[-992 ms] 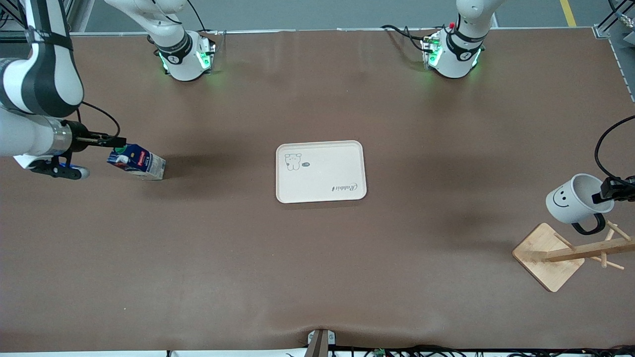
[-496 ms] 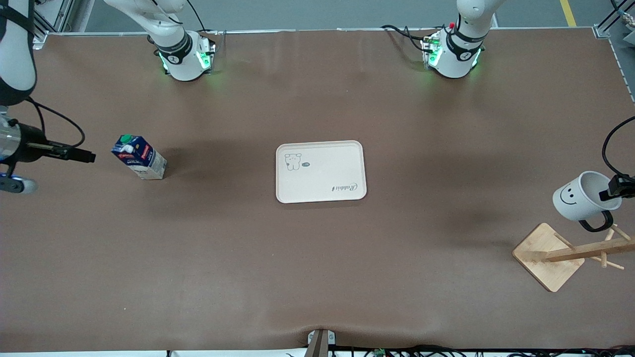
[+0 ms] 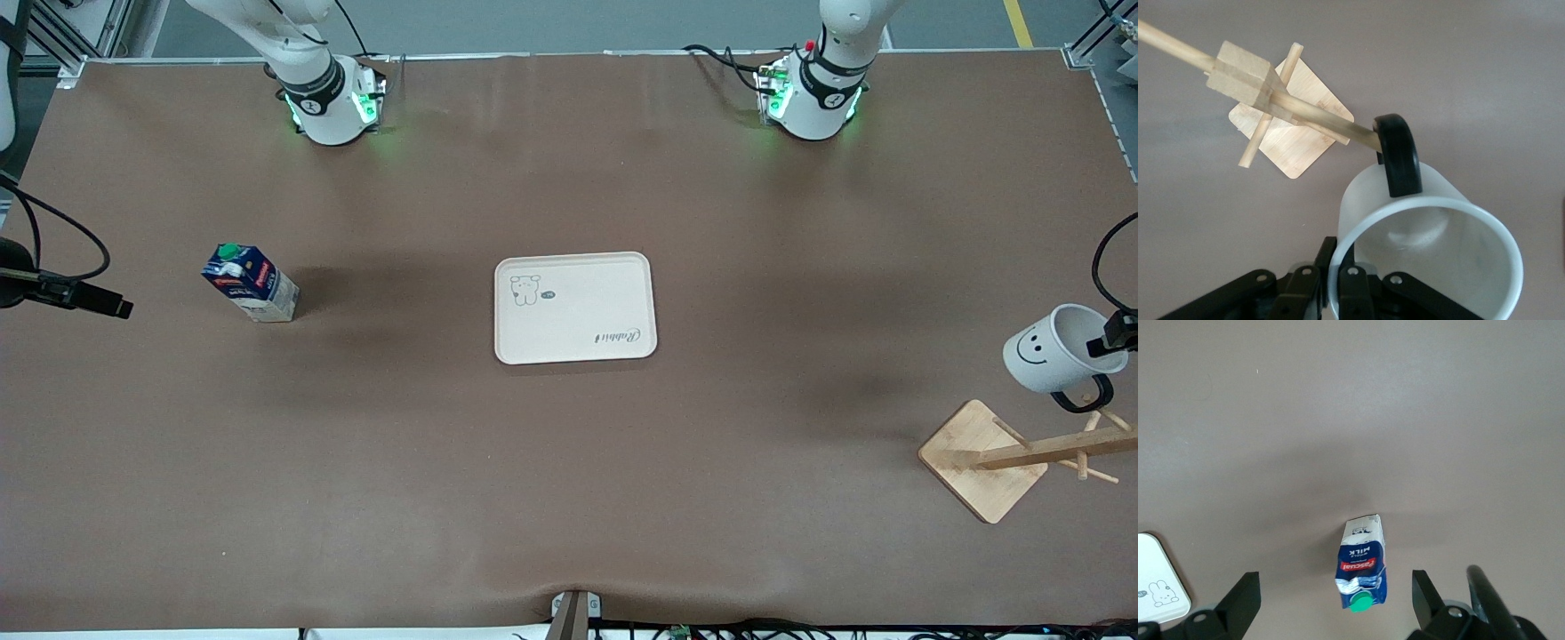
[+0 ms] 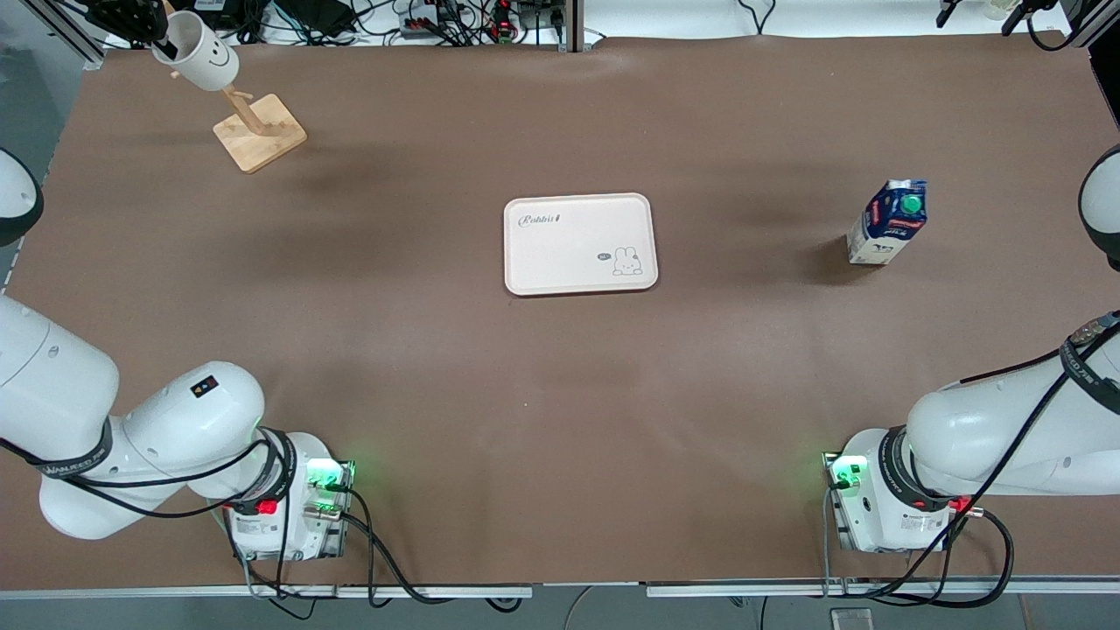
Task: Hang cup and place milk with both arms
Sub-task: 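Open the right gripper and withdraw it from the milk carton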
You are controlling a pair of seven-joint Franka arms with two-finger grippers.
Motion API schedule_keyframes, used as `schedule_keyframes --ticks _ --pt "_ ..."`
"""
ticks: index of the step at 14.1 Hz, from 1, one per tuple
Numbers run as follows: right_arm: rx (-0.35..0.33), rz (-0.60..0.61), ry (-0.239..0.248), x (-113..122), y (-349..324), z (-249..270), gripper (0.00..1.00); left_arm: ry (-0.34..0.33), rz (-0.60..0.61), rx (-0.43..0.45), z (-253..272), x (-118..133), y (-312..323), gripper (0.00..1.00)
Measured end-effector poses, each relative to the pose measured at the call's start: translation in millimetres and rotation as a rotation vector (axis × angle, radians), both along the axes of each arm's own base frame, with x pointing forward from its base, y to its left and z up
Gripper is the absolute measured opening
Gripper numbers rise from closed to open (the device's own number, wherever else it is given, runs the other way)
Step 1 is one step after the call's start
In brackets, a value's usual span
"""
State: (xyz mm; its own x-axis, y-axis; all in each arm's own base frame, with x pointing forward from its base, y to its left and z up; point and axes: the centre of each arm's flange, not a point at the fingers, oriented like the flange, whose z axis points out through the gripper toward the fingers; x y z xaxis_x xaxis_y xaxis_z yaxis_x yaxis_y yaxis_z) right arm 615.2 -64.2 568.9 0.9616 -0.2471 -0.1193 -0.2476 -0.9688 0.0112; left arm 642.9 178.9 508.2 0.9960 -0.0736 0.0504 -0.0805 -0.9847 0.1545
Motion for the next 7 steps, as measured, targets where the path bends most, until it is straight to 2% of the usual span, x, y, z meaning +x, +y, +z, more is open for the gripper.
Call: schedule_keyframes --ticks 2,3,5,7 --pt "0.008 0.011 0.065 -13 8 9 1.00 0.003 0.003 -0.003 -3 -1 5 0.06" --pt "0.009 0.018 0.076 -17 13 14 1.00 0.002 -0.004 -0.005 -5 -1 9 0.06" --pt "0.007 0.019 0.067 -20 14 22 1.00 -0.001 -0.022 -0.010 -11 -1 18 0.06" --pt "0.002 0.016 0.010 -19 12 47 1.00 -0.009 -0.031 -0.018 -20 2 24 0.06"
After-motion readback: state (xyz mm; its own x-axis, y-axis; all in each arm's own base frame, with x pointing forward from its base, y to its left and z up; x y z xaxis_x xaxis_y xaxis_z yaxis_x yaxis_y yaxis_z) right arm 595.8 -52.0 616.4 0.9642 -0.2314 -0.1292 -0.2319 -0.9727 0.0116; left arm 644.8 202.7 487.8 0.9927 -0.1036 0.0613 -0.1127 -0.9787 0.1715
